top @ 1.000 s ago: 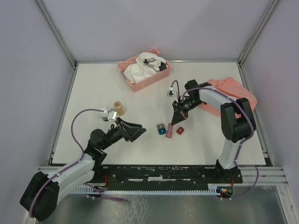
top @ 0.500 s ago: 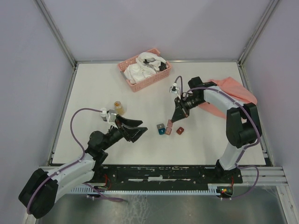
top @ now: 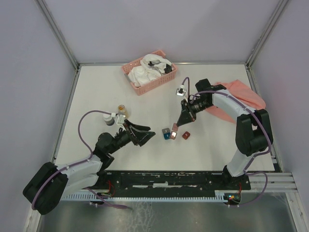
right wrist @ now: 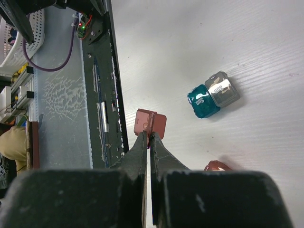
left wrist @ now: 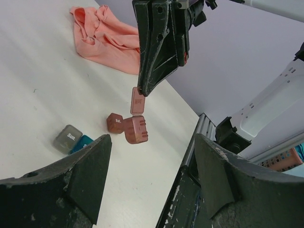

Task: Sort the pills into containers
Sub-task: Close the pill container at the center of the board.

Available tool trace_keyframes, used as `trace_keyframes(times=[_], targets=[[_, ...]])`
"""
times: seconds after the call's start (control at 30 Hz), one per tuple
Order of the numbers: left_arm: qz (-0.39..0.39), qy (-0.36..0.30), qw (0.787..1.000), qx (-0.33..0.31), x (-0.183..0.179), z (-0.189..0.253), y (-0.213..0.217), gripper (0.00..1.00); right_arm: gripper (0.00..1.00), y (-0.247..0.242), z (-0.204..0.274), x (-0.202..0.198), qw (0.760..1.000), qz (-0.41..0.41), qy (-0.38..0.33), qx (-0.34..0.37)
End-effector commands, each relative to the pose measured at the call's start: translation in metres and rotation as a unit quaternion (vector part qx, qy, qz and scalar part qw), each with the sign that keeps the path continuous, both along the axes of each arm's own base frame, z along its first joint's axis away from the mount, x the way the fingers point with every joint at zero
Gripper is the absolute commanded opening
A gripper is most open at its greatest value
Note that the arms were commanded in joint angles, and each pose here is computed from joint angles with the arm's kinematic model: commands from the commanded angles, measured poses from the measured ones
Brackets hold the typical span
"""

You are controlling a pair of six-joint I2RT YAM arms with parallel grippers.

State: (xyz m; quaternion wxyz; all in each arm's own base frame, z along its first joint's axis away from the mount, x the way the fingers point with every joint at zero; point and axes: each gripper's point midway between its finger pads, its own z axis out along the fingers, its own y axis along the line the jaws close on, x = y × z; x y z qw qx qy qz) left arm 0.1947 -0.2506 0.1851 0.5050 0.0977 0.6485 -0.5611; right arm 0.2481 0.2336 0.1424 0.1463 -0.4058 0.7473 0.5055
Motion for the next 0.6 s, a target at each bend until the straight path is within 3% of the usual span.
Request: trace_keyframes(times=[0.0, 0.37, 0.57], targets=[[-0.015, -0.028, 0.999, -0.04, -0.003, 0.032, -0.006, 0.77, 0.02, 0.002, 0.017, -0.005, 0.999, 0.013, -0.019, 0.032], [-0.021, -0.025, 0.999, -0.034, -0.005, 0.031, -0.012, 0.76, 0.02, 0.002, 0.018, -0.007, 0.999, 0.014, -0.018, 0.037], [-0.015, -0.075, 0.997, -0.029, -0.011, 0.041, -0.015, 0.76, 0.02, 0.003, 0.021, -0.007, 0.999, 0.006, -0.01, 0.038]])
